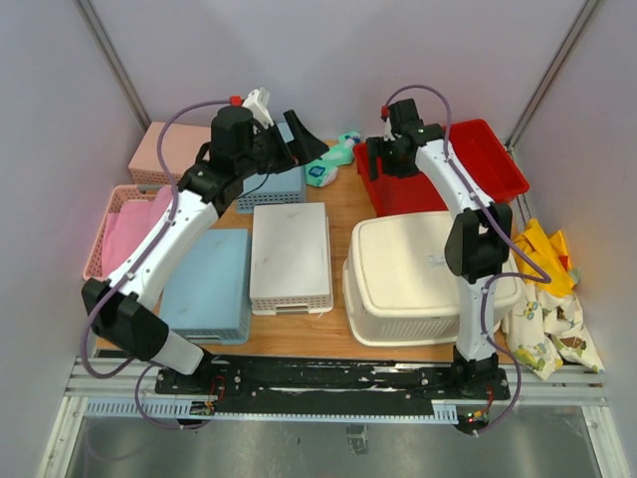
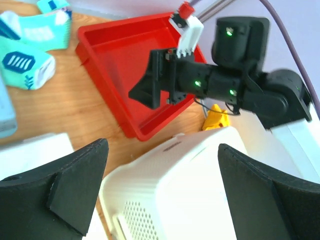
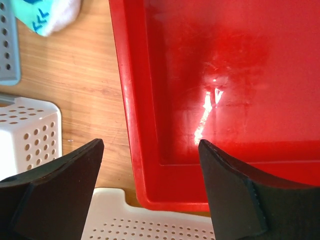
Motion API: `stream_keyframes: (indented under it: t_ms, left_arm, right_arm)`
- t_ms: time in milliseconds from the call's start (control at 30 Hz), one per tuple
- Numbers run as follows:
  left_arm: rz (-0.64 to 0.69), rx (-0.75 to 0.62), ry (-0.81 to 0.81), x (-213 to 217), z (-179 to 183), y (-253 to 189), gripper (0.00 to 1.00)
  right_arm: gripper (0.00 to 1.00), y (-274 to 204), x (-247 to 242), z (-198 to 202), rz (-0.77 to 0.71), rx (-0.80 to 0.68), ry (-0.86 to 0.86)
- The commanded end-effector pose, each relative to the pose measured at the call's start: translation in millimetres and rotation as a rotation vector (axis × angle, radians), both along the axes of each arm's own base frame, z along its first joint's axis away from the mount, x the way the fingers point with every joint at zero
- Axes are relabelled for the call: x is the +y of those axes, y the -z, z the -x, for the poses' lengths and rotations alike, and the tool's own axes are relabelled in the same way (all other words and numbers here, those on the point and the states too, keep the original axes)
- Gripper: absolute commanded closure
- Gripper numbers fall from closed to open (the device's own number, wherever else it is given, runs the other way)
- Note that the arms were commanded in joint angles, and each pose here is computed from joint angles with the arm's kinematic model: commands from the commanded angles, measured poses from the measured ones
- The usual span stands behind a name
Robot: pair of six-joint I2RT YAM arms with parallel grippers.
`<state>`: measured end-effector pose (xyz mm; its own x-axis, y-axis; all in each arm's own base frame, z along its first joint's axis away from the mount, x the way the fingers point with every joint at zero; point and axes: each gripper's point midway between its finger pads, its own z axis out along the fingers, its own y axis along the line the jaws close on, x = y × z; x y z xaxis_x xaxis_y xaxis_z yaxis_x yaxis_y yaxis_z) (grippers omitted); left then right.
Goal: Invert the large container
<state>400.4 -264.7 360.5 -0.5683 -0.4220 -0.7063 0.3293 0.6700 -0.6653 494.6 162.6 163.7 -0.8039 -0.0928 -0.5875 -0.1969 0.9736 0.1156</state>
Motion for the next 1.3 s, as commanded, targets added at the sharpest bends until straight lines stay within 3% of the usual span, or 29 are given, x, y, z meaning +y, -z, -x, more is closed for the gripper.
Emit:
stream_keyframes:
  t_ms: [0, 267, 500, 700, 767, 1033, 1167, 1267]
  left_arm:
    - [-0.080, -0.005, -0.053, 26, 23, 18, 0.05]
    - [-0.068, 0.012, -0.053, 39, 53, 26, 0.05]
    - [-0.073, 0.030, -0.065, 44, 60, 36, 0.05]
    - [-0.058, 0.045, -0.056, 42, 64, 40, 0.05]
    - [-0.050, 0.043, -0.054, 42, 65, 39, 0.05]
    - [-0.025, 0.033, -0.040, 40, 69, 33, 0.05]
    - [-0.022, 0.038, -0.034, 39, 70, 37, 0.05]
    - [-0.028, 0.048, -0.023, 35, 67, 46, 0.05]
  right_arm:
    - [0.22, 10, 17, 2, 0.064, 0.015, -0.055]
    - [0.25, 53, 25, 6, 0.096, 0.090, -0.064]
    - [0.54, 74, 34, 16, 0.054, 0.142, -0.085]
    - [0.83, 28, 50, 17, -0.047, 0.076, -0.124]
    - [0.98, -1, 51, 19, -0.079, 0.026, -0.123]
    - [1.00, -134, 56, 40, -0.262, -0.226, -0.109]
    - [0.98, -143, 52, 44, -0.245, -0.257, -0.125]
    - [0.83, -122, 39, 49, -0.171, -0.211, -0.103]
